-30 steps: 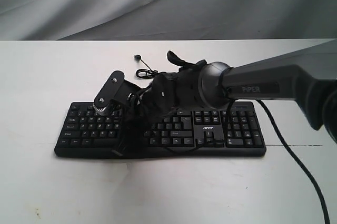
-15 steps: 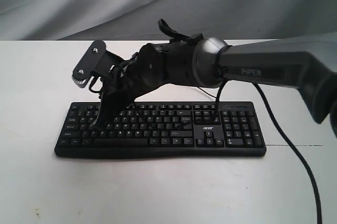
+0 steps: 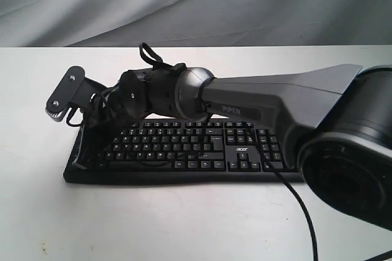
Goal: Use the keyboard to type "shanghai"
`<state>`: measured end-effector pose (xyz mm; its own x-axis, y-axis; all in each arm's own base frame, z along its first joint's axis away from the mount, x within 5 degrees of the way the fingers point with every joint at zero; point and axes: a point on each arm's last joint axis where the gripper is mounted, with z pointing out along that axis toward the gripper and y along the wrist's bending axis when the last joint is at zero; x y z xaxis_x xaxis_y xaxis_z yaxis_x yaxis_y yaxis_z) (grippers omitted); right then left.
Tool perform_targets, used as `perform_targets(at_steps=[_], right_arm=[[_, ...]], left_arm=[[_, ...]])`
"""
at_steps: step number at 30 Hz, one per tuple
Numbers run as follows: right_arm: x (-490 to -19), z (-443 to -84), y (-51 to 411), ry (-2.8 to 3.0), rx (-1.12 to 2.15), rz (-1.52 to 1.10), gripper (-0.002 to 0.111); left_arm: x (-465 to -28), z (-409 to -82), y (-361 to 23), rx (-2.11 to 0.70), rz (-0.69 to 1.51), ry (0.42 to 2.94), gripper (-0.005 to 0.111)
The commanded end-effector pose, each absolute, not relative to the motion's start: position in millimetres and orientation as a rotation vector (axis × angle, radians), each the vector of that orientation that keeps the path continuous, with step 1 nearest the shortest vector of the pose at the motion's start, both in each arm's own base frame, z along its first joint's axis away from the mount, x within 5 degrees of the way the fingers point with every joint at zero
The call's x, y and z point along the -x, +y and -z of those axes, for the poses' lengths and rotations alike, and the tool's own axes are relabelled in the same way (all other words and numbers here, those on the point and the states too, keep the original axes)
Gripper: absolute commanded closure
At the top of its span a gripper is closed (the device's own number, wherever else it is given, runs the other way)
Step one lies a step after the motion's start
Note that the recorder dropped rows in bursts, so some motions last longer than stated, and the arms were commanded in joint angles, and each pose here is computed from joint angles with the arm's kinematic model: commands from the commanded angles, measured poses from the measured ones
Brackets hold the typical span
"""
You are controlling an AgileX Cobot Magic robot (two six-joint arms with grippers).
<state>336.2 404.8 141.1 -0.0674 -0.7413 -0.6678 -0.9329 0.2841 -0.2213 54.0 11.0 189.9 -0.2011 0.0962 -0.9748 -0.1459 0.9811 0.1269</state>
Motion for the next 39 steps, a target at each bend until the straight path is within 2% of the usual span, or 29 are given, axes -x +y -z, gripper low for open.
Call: perform_targets(at_steps=[1, 30, 39], right_arm=[[-334.7, -132.2, 407.2, 1.885, 1.505, -0.369, 0.108], [-333.3, -104.1, 407.0, 1.949, 1.529, -0.379, 0.108], [-339.1, -141.7, 400.0, 1.896, 1.513, -0.356, 0.108]], left_arm=[[-54.1, -189.4, 10.4, 0.034, -0.208, 1.75, 0.107], [-54.1, -189.4, 10.4, 0.034, -0.208, 1.75, 0.107], [-54.1, -189.4, 10.4, 0.034, -0.208, 1.75, 0.107]])
